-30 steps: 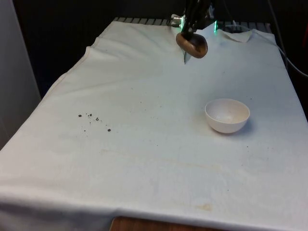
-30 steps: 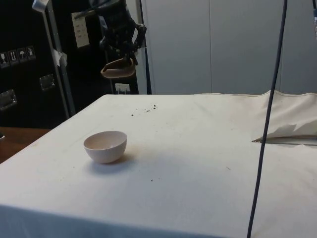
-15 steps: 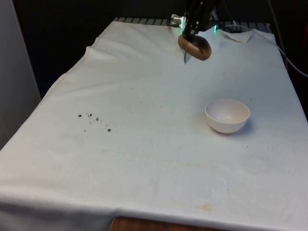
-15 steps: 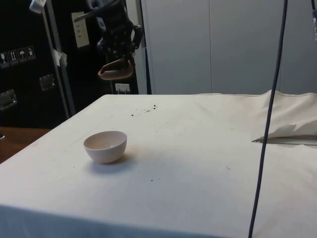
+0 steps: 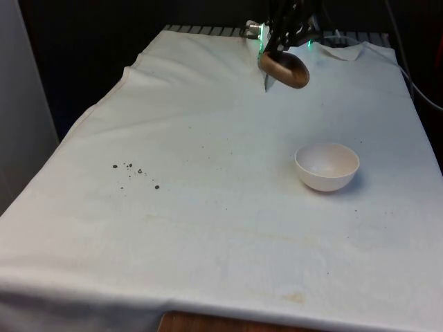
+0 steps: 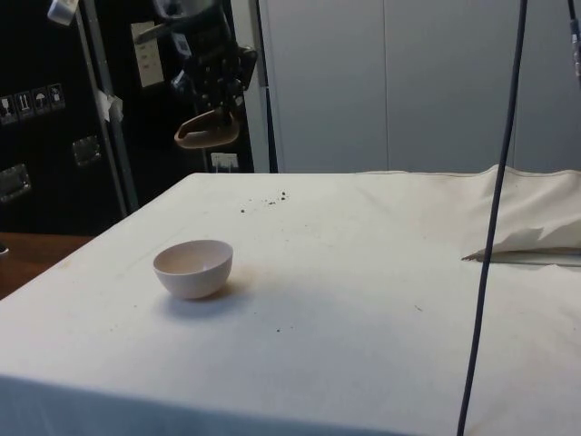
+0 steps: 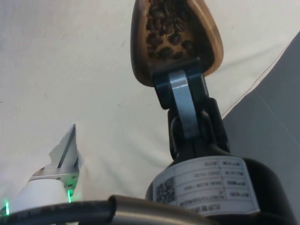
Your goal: Pour the coffee beans from the cup into the bowl.
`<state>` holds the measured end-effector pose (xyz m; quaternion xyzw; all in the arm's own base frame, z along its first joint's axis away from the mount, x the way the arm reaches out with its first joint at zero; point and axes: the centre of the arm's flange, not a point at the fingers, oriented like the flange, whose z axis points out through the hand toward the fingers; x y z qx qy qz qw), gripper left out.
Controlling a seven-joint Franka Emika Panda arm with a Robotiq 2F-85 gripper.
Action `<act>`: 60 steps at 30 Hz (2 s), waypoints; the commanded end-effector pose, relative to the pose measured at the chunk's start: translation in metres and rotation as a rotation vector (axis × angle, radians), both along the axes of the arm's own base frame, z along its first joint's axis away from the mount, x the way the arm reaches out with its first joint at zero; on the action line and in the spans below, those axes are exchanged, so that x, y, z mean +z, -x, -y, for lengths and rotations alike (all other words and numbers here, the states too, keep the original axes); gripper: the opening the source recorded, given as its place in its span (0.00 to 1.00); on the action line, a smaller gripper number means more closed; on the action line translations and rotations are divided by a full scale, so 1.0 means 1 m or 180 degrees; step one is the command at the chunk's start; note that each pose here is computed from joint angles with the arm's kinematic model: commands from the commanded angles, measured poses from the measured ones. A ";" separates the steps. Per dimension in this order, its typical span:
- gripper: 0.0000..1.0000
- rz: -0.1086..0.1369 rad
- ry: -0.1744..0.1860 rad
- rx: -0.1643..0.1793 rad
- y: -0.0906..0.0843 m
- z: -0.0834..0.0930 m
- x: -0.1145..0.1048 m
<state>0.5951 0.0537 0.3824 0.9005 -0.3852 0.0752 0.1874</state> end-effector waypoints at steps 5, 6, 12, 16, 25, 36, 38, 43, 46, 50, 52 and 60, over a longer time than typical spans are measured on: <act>0.00 -0.0003 0.0004 0.0165 -0.004 -0.004 -0.001; 0.00 0.0000 0.0003 0.0186 -0.004 -0.005 0.000; 0.00 -0.0015 0.0010 0.0297 -0.006 -0.008 -0.002; 0.00 -0.0031 0.0021 0.0401 -0.006 -0.010 -0.003; 0.00 -0.0090 0.0047 0.0524 -0.007 -0.011 -0.009; 0.00 -0.0095 0.0101 0.0847 -0.009 -0.014 -0.025; 0.00 -0.0106 0.0117 0.0891 -0.009 -0.014 -0.027; 0.00 -0.0129 0.0147 0.0973 -0.009 -0.014 -0.028; 0.00 -0.0152 0.0194 0.1065 -0.009 -0.014 -0.028; 0.00 -0.0199 0.0233 0.1092 -0.009 -0.014 -0.029; 0.00 -0.0191 0.0263 0.1191 -0.008 -0.015 -0.028; 0.00 -0.0241 0.0369 0.1360 -0.007 -0.015 -0.027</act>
